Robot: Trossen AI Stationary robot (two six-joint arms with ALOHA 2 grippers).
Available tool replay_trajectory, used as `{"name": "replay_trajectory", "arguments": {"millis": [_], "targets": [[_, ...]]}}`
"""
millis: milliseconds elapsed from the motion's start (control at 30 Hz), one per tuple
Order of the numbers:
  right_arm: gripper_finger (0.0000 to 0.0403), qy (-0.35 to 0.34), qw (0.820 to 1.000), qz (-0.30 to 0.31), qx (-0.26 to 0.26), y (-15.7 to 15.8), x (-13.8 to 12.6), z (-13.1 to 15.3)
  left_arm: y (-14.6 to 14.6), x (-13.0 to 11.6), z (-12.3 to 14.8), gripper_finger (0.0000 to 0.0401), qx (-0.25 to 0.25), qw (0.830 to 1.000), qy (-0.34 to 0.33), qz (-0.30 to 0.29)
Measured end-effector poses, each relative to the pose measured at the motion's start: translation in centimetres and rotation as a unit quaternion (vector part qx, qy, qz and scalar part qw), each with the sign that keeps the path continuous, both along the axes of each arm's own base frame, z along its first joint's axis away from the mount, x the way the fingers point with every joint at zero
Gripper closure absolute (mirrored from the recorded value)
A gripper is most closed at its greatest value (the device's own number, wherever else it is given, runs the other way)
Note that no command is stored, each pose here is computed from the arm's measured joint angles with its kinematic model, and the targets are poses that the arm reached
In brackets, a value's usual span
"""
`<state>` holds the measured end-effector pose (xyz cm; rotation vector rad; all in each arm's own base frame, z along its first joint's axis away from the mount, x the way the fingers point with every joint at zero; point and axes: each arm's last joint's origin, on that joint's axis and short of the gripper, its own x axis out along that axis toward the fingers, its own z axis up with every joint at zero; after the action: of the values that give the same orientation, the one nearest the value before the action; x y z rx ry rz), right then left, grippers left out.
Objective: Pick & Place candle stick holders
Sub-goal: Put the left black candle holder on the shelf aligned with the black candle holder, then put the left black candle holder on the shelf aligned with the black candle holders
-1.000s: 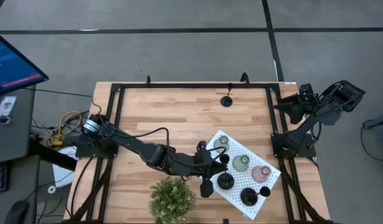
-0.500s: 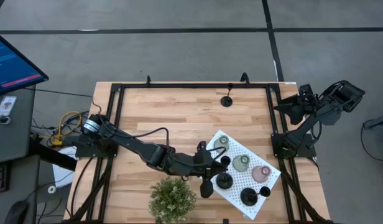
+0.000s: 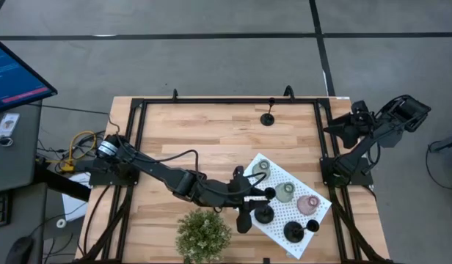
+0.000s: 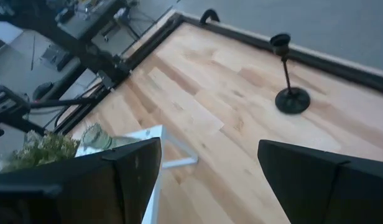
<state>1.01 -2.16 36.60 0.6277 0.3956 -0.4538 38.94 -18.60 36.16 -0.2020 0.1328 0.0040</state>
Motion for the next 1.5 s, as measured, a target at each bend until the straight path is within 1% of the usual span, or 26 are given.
{"name": "replay_trajectory", "arguments": {"millis": [67, 300, 400, 533, 667, 833, 900, 1000, 1100, 1233, 1333, 1500], "targets": [[0.0143, 0.004, 1.000, 0.005, 0.004, 0.0, 0.0, 0.0, 0.0, 0.0, 0.0, 0.0279, 0.000, 1.000, -0.001, -0.001], [0.0143, 0.010, 1.000, 0.014, 0.012, 0.1, 0.0, -0.1, -0.2, 0.0, 0.1, 0.0219, -0.006, 0.999, -0.003, -0.035], [0.0143, 0.014, 1.000, 0.020, 0.017, 0.2, 0.0, -0.1, -0.2, 0.0, 0.1, 0.0196, -0.006, 0.999, -0.003, -0.037], [0.0143, 0.012, 1.000, 0.020, 0.020, 0.2, 0.0, 0.0, -0.1, 0.0, 0.0, 0.0173, -0.002, 0.999, 0.000, -0.036], [0.0143, 0.004, 1.000, 0.028, 0.013, 0.3, 0.2, 0.2, 0.3, -0.5, 0.1, 0.0162, 0.021, 0.999, 0.025, -0.036], [0.0143, 0.004, 0.999, 0.037, -0.005, 0.4, 0.3, 0.2, 1.8, -3.3, 2.0, 0.0169, 0.033, 0.996, 0.076, -0.017], [0.0143, -0.003, 1.000, 0.027, -0.014, 0.3, 0.3, 0.3, 2.4, -4.5, 2.4, 0.0175, 0.031, 0.994, 0.107, -0.007], [0.0143, -0.018, 0.999, 0.006, -0.033, 0.1, 0.2, 0.5, 3.6, -6.7, 3.6, 0.0189, 0.016, 0.991, 0.131, 0.026], [0.0143, -0.040, 0.997, -0.015, -0.068, -0.2, 0.1, 1.2, 5.0, -9.0, 5.6, 0.0212, 0.009, 0.991, 0.120, 0.052], [0.0143, -0.076, 0.986, -0.070, -0.128, -0.4, 0.2, 2.8, 6.9, -12.2, 8.9, 0.0243, -0.001, 0.993, 0.064, 0.100], [0.0143, -0.097, 0.977, -0.097, -0.161, -1.0, -0.3, 4.3, 8.3, -14.6, 10.9, 0.0259, -0.006, 0.990, 0.025, 0.140], [0.0143, -0.106, 0.959, -0.125, -0.232, -1.5, -0.7, 7.6, 10.0, -17.1, 12.8, 0.0273, -0.027, 0.984, -0.018, 0.175]]}}
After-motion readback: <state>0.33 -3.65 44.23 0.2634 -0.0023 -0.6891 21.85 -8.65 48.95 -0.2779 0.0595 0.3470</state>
